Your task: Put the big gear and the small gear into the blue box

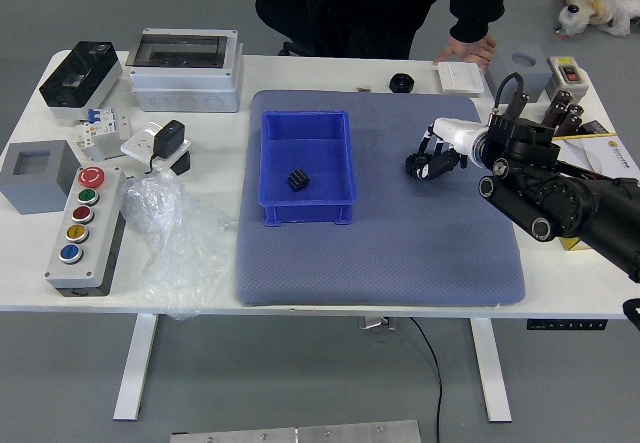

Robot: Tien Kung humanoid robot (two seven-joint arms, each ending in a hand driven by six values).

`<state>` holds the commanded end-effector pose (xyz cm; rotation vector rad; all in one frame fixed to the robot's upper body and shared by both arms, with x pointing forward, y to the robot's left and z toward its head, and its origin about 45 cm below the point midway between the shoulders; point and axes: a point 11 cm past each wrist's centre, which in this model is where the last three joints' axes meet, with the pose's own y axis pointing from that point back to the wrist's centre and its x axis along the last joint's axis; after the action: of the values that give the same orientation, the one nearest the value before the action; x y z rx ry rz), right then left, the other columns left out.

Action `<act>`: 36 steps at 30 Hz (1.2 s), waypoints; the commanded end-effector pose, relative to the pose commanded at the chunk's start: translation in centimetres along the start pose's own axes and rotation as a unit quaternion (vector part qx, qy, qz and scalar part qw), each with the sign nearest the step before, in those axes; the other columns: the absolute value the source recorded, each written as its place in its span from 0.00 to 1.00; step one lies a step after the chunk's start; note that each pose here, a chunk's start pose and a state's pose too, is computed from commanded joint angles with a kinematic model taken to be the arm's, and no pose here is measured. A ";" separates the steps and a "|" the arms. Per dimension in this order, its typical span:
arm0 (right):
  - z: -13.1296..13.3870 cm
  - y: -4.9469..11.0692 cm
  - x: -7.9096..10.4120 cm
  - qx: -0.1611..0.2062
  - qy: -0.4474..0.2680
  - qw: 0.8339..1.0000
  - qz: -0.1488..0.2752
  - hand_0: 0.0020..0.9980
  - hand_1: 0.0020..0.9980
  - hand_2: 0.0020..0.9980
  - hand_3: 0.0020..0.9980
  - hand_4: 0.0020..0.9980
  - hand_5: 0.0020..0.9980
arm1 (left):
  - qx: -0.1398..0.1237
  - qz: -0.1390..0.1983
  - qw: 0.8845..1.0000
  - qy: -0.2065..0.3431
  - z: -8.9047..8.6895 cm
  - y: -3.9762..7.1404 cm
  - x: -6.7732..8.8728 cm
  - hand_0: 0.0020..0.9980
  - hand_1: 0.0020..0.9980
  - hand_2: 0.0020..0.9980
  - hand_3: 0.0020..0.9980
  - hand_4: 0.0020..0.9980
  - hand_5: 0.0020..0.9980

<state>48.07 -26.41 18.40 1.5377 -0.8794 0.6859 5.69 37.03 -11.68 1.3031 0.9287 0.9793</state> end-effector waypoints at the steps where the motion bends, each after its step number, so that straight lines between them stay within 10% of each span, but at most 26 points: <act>1: 0.0 0.0 0.1 0.000 -0.001 1.000 0.001 0.30 0.37 0.47 0.62 0.66 0.24 | 0.000 0.000 1.000 0.000 0.0 0.0 0.0 0.86 0.83 0.83 0.78 0.60 0.37; 36: 0.1 2.6 5.6 0.009 0.012 0.997 0.082 0.31 0.37 0.45 0.60 0.61 0.26 | 0.002 0.001 1.000 0.007 -0.5 0.1 0.2 0.86 0.83 0.83 0.78 0.60 0.37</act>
<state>48.90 -27.49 24.41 1.4812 -0.9914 0.8292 5.28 37.36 -11.65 1.3025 0.9396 0.9902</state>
